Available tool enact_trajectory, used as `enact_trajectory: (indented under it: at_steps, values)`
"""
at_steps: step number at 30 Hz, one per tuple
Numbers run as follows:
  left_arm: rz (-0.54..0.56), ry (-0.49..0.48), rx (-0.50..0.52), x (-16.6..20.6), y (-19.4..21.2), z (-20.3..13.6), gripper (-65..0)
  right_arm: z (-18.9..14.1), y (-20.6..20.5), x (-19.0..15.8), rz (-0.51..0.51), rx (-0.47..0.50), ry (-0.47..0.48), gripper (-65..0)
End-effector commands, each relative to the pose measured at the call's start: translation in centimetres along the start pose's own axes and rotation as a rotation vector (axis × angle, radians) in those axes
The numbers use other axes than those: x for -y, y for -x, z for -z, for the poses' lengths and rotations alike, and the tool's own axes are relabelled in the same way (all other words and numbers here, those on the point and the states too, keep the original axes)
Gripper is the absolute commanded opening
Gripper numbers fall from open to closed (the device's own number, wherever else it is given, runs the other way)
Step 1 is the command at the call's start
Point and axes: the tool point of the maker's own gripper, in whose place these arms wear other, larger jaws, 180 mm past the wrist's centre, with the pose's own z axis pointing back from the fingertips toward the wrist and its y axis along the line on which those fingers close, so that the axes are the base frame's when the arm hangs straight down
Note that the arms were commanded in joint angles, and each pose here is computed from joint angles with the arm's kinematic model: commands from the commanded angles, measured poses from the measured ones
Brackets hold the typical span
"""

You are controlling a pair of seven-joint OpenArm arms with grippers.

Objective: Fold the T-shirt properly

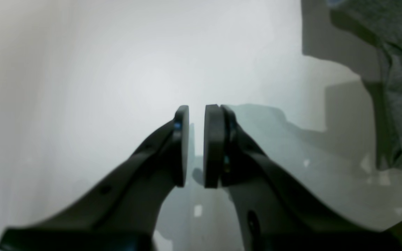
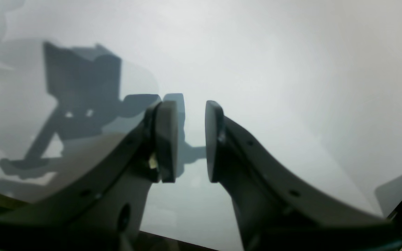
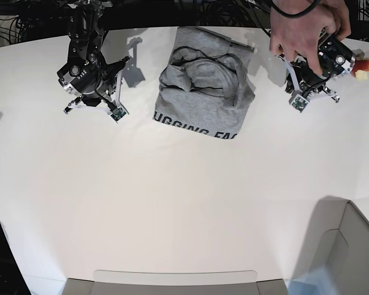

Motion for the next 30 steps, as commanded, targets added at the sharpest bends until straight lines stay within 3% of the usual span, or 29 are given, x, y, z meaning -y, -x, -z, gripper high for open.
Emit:
enact_trajectory:
  at_steps: [1,17,21,30]
  values:
    - [-0.002,0.000,0.048,-0.2,-1.4,-0.3,-57.3,-0.5,-0.7,0.8,-0.009,0.026,0.023,-50.6]
    - [-0.001,0.001,0.048,-0.1,-1.4,-0.3,-57.3,-1.9,-0.7,6.7,0.134,0.069,0.147,-50.6]
    - [-0.001,0.001,0.048,-0.1,-1.4,-0.3,-57.3,-2.0,-2.7,6.4,0.137,0.205,0.144,-50.6]
    - [-0.001,0.001,0.048,-0.1,-1.4,-0.3,-57.3,-4.5,-9.2,3.6,0.172,0.677,0.103,-50.6]
